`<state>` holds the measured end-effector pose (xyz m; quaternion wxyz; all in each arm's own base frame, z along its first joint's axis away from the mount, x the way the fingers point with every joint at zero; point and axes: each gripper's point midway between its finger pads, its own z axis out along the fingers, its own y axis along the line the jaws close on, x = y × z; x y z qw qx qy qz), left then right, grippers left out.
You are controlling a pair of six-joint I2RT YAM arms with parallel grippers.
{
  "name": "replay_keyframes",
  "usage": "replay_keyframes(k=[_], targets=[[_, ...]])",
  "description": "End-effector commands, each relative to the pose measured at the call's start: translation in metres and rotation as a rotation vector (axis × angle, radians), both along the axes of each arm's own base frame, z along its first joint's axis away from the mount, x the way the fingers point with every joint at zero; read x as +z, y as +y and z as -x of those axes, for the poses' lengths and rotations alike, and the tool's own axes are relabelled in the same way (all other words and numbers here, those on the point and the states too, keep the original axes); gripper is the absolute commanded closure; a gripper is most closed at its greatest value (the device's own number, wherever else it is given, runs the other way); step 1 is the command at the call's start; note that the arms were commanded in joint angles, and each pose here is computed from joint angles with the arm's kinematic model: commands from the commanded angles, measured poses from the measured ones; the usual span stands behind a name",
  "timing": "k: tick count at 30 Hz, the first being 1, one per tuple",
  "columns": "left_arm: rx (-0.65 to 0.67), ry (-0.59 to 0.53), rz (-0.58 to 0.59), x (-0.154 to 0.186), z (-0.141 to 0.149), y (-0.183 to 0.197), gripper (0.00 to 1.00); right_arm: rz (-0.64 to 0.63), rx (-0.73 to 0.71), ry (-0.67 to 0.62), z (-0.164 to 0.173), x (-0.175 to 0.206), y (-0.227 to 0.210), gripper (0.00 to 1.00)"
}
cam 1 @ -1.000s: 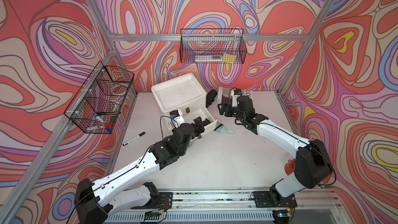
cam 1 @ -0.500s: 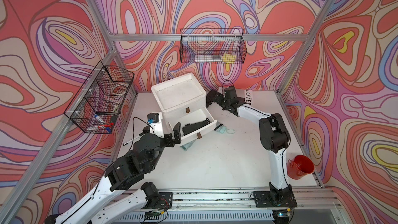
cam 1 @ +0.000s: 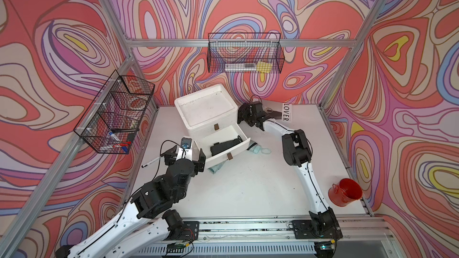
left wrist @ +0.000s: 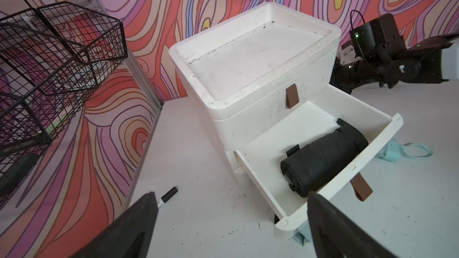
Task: Place the umbrella in the drawer by color
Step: Pick up the umbrella from the center of the board.
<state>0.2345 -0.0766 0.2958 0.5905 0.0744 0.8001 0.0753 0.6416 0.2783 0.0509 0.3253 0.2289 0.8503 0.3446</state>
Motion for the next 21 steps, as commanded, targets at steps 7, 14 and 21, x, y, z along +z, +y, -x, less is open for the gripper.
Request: replay_keyframes(k=[7,14,21], targets=[[0.011,-0.019,-0.004,0.009,0.002,0.005,0.01,0.044,-0.072,0.14,0.012,-0.072,-0.013,0.89],[0.014,-0.046,0.01,0.014,0.007,0.012,0.01,-0.063,-0.082,0.019,0.003,-0.044,-0.028,1.0],[0.017,-0.058,0.032,0.016,0.011,0.017,0.01,-0.194,-0.009,-0.181,-0.008,0.043,-0.066,1.0]])
